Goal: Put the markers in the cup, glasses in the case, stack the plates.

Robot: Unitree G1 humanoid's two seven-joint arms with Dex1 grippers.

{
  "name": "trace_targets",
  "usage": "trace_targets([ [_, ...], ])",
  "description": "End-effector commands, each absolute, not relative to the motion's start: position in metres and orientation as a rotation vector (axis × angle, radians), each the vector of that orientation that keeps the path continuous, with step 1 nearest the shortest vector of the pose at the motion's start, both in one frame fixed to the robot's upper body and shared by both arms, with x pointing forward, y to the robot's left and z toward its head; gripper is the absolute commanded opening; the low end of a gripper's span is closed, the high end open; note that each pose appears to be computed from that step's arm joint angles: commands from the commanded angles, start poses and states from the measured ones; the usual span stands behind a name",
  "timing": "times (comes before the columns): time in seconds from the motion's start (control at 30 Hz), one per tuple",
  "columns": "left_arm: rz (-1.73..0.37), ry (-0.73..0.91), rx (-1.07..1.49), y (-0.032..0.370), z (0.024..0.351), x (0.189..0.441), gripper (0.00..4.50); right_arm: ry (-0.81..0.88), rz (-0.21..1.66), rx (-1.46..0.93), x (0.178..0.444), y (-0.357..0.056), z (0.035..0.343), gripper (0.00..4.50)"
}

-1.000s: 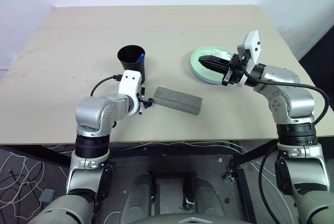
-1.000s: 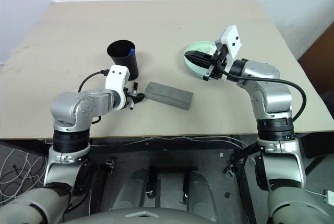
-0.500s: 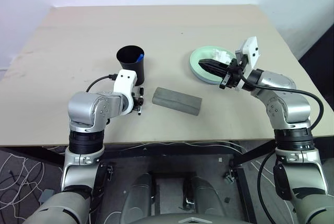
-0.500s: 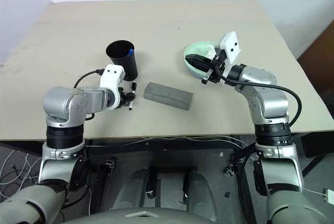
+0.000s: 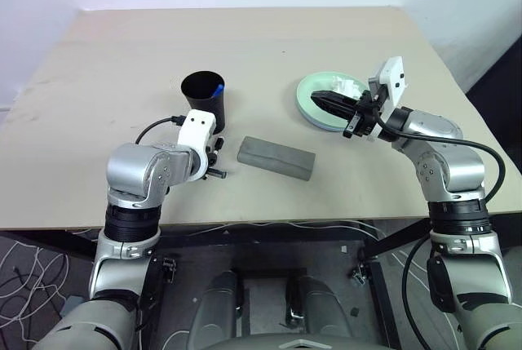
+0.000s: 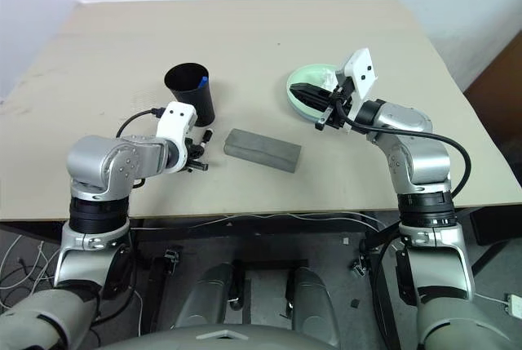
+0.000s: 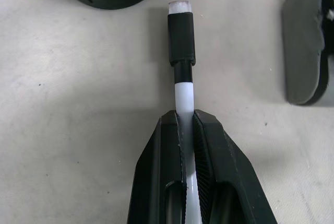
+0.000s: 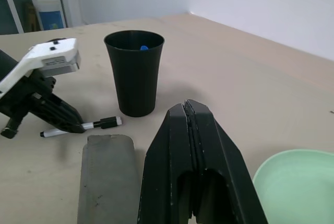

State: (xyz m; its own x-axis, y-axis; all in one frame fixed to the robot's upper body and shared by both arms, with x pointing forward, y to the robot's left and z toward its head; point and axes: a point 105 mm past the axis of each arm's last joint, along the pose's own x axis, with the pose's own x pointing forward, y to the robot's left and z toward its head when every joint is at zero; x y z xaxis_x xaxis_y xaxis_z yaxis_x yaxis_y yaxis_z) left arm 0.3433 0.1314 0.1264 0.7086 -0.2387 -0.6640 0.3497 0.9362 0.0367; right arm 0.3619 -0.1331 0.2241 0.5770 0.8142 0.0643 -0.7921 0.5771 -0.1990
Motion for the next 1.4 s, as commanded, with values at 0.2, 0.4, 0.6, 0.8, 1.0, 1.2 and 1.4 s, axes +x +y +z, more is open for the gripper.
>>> trace_targets([
  [0.2, -0.583, 0.524, 0.195, 0.113, 0.17, 0.329, 0.01, -0.221, 1.003, -0.147, 0.355, -0.132, 0.248, 0.0],
  [0.4, -0.616, 0.3, 0.119, 0.105, 0.19, 0.328, 0.01, -0.202, 1.029, -0.134, 0.354, -0.132, 0.248, 0.0],
  [0.6, -0.606, 0.061, 0.063, 0.115, 0.212, 0.329, 0.01, -0.169, 1.08, -0.077, 0.349, -0.13, 0.25, 0.0],
  [0.8, -0.537, -0.105, 0.067, 0.133, 0.232, 0.338, 0.0, -0.145, 1.124, -0.057, 0.343, -0.124, 0.248, 1.53],
  [1.0, -0.517, -0.262, 0.05, 0.137, 0.261, 0.348, 0.0, -0.138, 1.129, -0.073, 0.34, -0.124, 0.247, 3.58],
  [1.2, -0.487, -0.387, 0.058, 0.133, 0.282, 0.363, 0.0, -0.163, 1.052, -0.093, 0.348, -0.127, 0.249, 4.48],
  [1.4, -0.49, -0.434, 0.126, 0.134, 0.289, 0.38, 0.0, -0.166, 1.038, -0.101, 0.349, -0.127, 0.248, 4.48],
])
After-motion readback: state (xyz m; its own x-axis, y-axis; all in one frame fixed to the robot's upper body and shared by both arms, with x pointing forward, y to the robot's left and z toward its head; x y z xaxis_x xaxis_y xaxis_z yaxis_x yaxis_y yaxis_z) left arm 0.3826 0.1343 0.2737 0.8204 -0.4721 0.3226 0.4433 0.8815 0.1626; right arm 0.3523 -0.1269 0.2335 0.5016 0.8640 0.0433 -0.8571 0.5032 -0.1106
